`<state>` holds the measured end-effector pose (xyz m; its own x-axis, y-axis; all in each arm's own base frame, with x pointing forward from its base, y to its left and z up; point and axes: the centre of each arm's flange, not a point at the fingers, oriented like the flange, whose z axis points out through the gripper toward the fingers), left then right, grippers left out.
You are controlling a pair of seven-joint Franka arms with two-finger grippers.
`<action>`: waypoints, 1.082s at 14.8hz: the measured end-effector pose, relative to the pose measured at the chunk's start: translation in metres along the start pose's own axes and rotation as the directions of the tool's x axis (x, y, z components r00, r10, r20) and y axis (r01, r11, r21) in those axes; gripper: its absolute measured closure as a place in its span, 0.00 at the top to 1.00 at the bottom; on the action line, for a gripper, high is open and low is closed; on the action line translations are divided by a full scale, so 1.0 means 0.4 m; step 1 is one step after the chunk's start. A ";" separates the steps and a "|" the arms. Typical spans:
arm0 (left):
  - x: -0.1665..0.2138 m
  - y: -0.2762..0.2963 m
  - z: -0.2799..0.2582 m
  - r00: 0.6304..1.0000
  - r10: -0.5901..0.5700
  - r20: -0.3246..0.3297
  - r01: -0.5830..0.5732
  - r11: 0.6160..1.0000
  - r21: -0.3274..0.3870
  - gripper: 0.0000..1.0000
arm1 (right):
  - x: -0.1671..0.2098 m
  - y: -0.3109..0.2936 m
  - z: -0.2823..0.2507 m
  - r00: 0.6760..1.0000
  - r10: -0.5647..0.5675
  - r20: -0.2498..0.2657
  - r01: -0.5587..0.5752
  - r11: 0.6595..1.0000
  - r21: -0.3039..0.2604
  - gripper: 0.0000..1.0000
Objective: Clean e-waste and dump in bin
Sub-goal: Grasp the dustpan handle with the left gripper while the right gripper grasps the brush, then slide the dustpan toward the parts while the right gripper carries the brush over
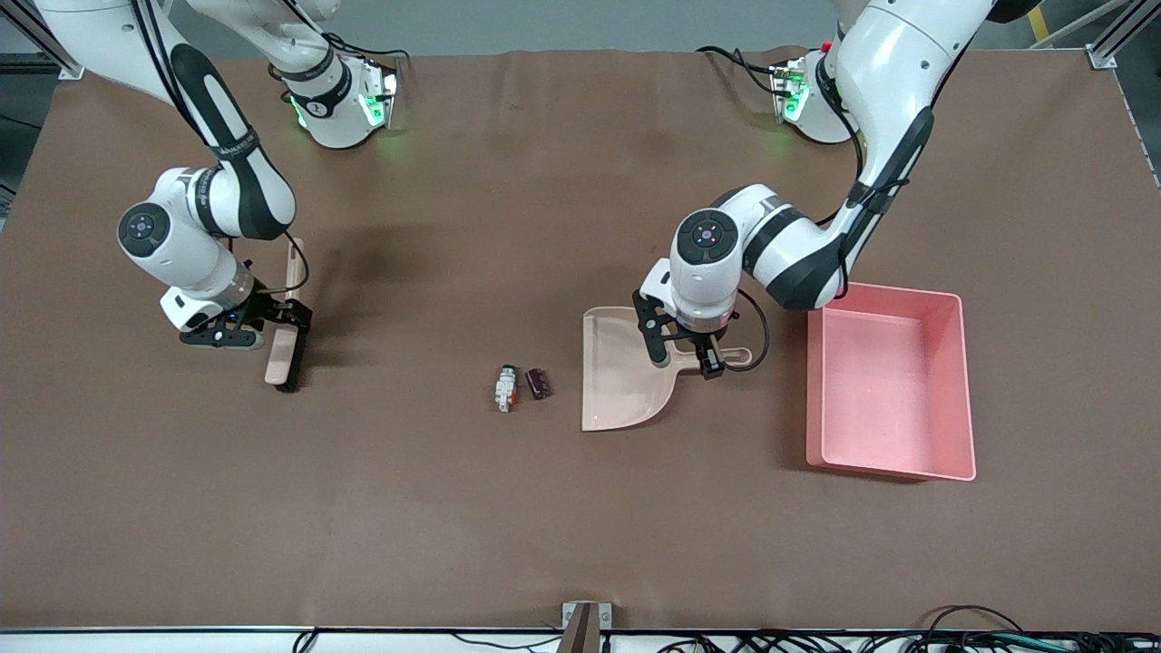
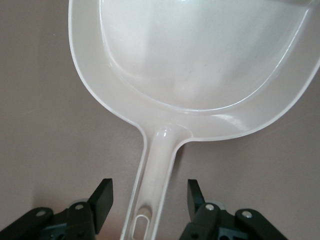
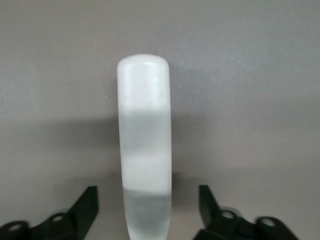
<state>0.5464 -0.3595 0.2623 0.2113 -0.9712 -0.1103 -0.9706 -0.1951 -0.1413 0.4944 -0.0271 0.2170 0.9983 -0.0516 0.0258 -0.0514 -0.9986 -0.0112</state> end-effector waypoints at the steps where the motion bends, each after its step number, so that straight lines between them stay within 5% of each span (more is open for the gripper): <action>1: 0.002 0.000 0.005 1.000 0.010 0.000 -0.010 1.000 0.009 0.68 | -0.001 0.000 0.002 1.000 0.000 0.002 0.000 1.000 0.000 0.85; 7: 0.014 0.013 0.034 0.998 0.068 0.001 -0.068 0.998 0.009 0.64 | -0.002 0.000 0.009 1.000 0.000 0.007 0.000 1.000 0.000 0.45; 13: 0.034 0.039 0.064 0.991 0.135 0.025 -0.136 0.990 0.035 0.61 | 0.015 -0.044 -0.005 0.999 -0.036 -0.006 0.036 0.999 0.002 0.43; 16: 0.039 0.042 0.076 0.990 0.141 0.016 -0.142 0.989 0.035 0.56 | 0.048 -0.111 -0.042 0.997 -0.058 0.054 0.058 0.998 0.004 0.43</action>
<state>0.5372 -0.3738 0.2282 0.0741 -0.9867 -0.1448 -0.9860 -0.0507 -0.1589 0.5152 0.0160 0.2348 0.9996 0.0073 -0.0274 0.0069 -0.9999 -0.0140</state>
